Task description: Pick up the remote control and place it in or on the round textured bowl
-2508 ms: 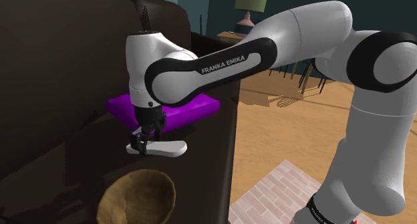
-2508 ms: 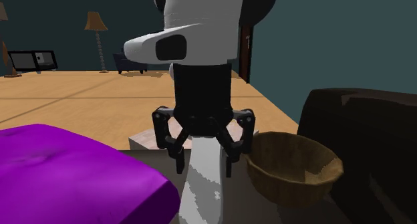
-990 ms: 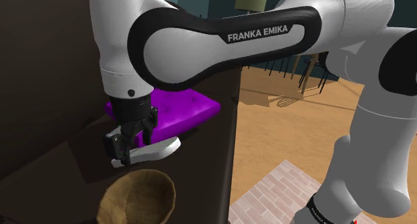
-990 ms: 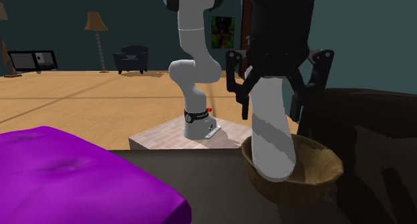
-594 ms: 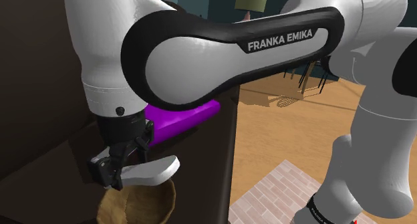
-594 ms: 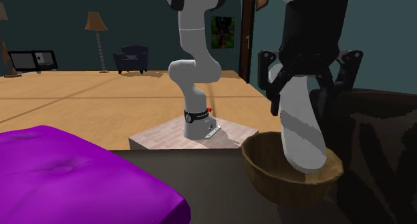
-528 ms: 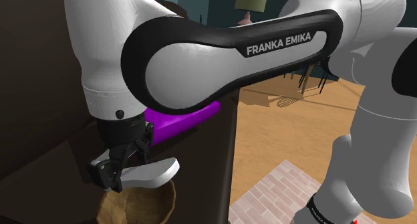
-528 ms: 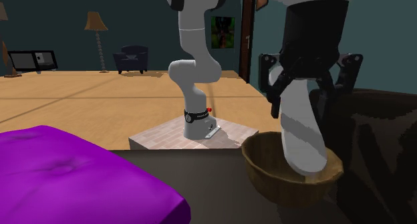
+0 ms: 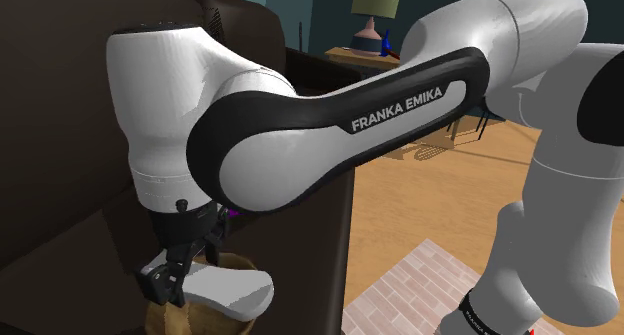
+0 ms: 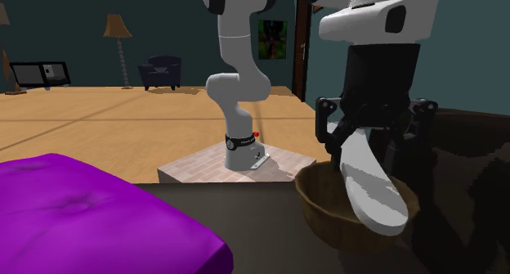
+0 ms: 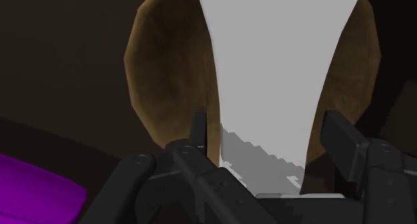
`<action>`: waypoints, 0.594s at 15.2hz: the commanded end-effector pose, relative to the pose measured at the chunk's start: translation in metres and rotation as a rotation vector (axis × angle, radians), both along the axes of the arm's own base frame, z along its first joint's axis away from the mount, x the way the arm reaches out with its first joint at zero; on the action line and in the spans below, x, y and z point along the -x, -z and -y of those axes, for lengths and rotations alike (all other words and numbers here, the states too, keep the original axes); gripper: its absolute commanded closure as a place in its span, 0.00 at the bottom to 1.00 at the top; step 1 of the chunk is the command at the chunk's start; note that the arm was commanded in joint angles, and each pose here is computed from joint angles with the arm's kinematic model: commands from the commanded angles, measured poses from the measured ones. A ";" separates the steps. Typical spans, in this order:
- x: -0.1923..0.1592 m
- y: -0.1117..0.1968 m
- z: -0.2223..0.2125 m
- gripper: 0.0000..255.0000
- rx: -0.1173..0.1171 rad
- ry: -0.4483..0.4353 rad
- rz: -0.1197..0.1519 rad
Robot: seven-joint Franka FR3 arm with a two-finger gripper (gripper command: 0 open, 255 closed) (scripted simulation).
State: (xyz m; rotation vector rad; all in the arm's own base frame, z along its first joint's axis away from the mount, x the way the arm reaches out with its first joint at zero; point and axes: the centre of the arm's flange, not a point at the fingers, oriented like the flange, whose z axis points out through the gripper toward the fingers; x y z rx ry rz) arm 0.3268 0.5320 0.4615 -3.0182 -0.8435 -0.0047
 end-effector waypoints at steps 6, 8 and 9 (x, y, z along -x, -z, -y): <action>0.001 0.027 0.001 1.00 -0.001 0.000 0.000; 0.001 0.027 0.001 1.00 -0.001 0.000 0.000; 0.001 0.027 0.001 1.00 -0.001 0.000 0.000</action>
